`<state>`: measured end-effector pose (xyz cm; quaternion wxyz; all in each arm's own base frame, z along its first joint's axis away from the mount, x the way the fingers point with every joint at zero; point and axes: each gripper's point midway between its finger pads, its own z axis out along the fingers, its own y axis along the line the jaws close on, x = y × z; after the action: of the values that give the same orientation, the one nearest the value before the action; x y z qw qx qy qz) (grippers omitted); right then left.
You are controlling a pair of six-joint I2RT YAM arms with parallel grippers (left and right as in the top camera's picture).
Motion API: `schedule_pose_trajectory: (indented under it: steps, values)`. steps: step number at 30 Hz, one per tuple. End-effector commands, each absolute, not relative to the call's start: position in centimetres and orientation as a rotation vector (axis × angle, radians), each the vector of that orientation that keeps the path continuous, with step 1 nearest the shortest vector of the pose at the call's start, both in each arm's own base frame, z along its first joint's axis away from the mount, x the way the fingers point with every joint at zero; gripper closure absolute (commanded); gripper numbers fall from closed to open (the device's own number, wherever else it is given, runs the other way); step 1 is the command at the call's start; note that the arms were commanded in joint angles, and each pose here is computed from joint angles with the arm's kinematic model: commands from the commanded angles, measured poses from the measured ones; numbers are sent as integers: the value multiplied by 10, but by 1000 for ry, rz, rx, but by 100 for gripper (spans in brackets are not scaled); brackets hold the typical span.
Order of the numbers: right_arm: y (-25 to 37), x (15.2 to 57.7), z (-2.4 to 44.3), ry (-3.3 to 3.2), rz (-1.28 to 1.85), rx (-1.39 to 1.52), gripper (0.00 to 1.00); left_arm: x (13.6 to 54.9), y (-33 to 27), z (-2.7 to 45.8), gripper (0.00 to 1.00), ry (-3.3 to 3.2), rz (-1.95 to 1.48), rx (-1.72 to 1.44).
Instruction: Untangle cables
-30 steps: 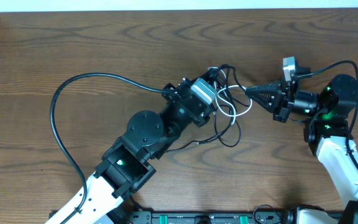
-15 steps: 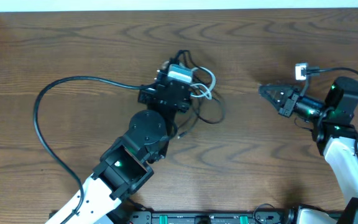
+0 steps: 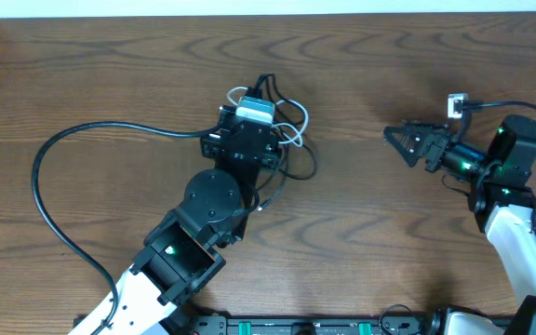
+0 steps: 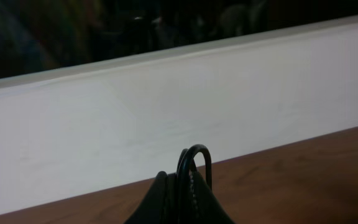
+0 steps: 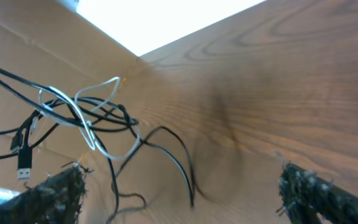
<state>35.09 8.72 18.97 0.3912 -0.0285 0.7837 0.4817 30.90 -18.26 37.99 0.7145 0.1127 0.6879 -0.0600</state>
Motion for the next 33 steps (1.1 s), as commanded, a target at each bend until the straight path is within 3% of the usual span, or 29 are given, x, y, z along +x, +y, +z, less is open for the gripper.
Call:
schedule_pose_trajectory:
  steps: [1, 14, 22, 27, 33]
  values:
    - [102, 350, 194, 1987, 1273, -88, 1, 305, -194, 400, 93, 1476, -280, 220]
    - [162, 357, 222, 1921, 1340, -71, 1, 313, -214, 405, 93, 1436, -397, 196]
    - [171, 370, 208, 1961, 1226, 92, 1, 296, -245, 410, 93, 1396, -572, 340]
    - [121, 383, 147, 2129, 865, 448, 2, 293, -243, 415, 93, 1384, -577, 338]
    - [34, 363, 92, 2222, 279, 772, 2, 285, -235, 424, 92, 1355, -548, 357]
